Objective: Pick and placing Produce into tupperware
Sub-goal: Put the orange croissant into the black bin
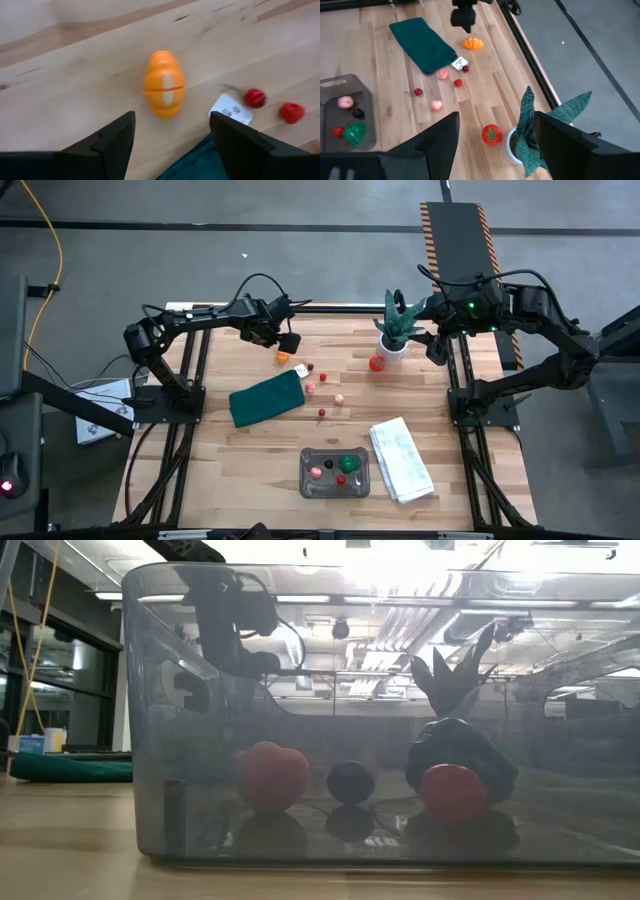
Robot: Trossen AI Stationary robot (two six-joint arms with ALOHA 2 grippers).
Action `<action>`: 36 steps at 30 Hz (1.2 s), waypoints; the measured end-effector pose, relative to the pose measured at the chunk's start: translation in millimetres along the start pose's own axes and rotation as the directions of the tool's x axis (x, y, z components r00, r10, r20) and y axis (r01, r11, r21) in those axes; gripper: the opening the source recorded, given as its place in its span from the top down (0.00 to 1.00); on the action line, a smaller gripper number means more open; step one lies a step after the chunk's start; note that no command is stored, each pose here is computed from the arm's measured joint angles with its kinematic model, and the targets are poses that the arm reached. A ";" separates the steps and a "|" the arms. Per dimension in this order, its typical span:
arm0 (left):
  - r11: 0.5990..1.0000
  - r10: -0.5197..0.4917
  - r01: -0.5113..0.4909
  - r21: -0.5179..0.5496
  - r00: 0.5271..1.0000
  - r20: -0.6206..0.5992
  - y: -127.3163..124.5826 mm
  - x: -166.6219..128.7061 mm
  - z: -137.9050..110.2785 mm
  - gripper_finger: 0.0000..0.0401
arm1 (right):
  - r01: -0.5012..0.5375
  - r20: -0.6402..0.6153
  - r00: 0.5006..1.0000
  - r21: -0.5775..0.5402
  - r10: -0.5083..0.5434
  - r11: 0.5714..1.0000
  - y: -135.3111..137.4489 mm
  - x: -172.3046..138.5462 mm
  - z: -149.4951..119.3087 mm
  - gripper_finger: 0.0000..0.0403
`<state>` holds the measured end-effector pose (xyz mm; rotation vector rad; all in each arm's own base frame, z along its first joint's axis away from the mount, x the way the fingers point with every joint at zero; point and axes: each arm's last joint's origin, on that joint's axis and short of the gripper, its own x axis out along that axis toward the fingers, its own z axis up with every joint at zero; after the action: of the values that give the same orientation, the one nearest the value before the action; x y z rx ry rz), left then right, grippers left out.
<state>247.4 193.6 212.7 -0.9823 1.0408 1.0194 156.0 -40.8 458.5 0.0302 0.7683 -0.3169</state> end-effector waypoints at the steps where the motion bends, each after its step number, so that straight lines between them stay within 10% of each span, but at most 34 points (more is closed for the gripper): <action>1: 1.000 -0.010 0.010 -0.002 1.000 0.001 -1.2 1.9 1.1 0.40 | -0.004 0.000 1.000 0.006 0.004 1.000 0.1 0.0 0.0 0.39; 36: 0.998 -0.027 0.026 -0.059 0.999 -0.018 7.8 28.7 19.0 0.33 | -0.009 0.000 1.000 0.013 0.009 1.000 0.3 0.0 0.0 0.39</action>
<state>249.0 218.7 187.9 -1.0526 1.0157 1.0255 156.1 -40.5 458.4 0.0460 0.7659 -0.3135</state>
